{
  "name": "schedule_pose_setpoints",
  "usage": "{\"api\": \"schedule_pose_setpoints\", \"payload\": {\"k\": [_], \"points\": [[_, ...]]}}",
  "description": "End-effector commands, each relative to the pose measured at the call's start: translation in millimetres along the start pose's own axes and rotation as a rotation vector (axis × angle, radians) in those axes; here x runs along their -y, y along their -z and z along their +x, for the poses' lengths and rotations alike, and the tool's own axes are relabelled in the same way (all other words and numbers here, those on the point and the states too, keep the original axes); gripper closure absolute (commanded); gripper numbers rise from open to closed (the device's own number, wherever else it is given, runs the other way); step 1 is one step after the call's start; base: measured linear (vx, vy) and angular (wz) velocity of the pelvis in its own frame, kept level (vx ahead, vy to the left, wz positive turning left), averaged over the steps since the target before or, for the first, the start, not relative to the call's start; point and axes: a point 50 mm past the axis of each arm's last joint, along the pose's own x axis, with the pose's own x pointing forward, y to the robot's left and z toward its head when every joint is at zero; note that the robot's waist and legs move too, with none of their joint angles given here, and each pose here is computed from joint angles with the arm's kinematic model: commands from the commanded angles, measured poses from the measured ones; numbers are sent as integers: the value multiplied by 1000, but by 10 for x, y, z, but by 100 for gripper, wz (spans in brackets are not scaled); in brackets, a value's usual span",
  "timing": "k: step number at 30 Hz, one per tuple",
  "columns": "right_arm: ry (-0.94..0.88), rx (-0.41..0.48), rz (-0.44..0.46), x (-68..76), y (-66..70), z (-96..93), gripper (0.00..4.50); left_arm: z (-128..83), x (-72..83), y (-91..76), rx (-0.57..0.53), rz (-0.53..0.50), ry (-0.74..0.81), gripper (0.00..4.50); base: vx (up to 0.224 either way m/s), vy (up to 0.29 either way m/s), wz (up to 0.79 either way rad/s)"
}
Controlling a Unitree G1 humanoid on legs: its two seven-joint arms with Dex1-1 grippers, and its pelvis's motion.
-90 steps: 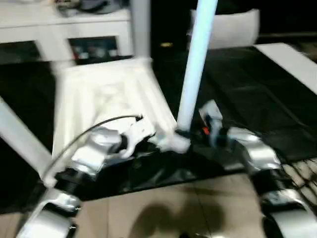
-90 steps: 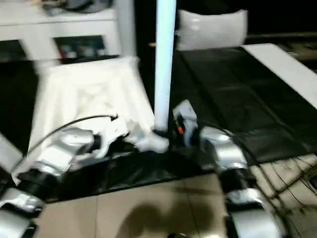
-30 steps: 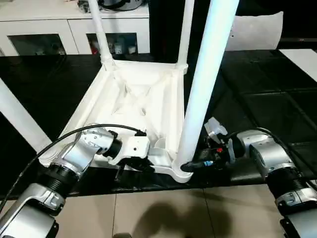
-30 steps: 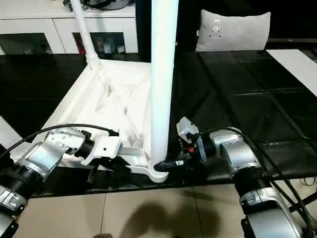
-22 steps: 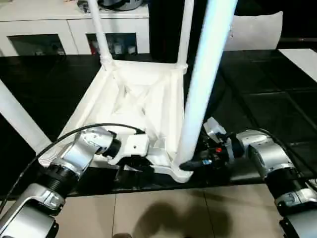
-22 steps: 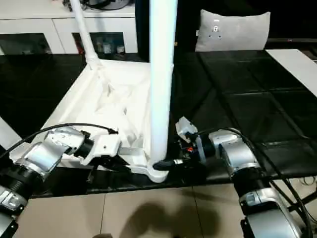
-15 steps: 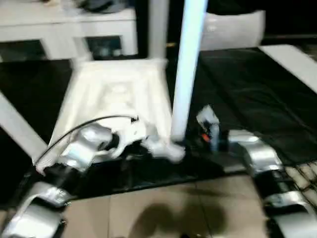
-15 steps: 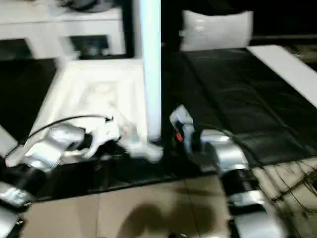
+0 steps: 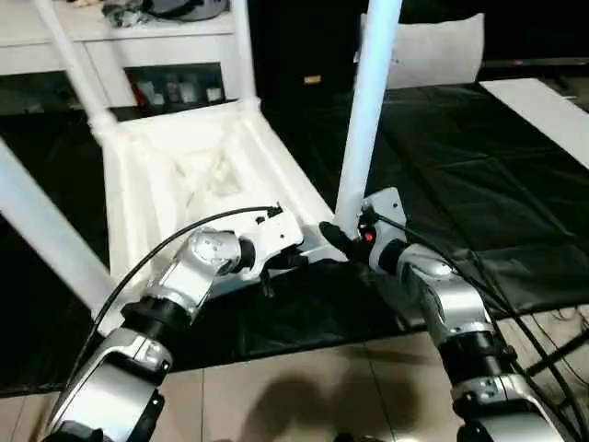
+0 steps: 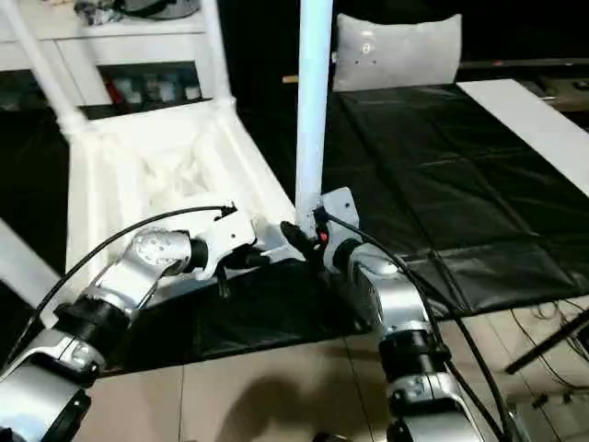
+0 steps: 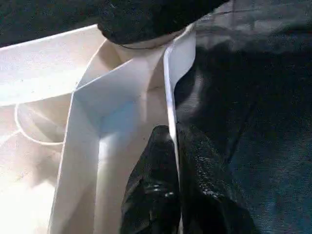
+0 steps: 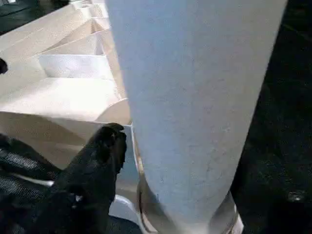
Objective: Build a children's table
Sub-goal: Rotate leg to tighten
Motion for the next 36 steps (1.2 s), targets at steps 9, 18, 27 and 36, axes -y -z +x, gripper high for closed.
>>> {"api": "schedule_pose_setpoints", "payload": {"k": [9, 18, 27, 36], "points": [[5, 59, 3, 101, 36, -357, 24, -91, -217, -207, 134, 36, -166, 395, 0, 0, 0], [-120, 106, -12, 37, -88, -630, 0, -284, -87, -198, 339, -132, -246, 317, 0, 0, 0], [-302, 105, -13, -137, -135, -755, 0, -503, 218, -157, 441, -249, -312, 262, 0, 0, 0], [-363, 167, 20, -305, -202, -677, 0, -756, 637, 163, 347, -361, -366, 180, 0, 0, 0]]}}
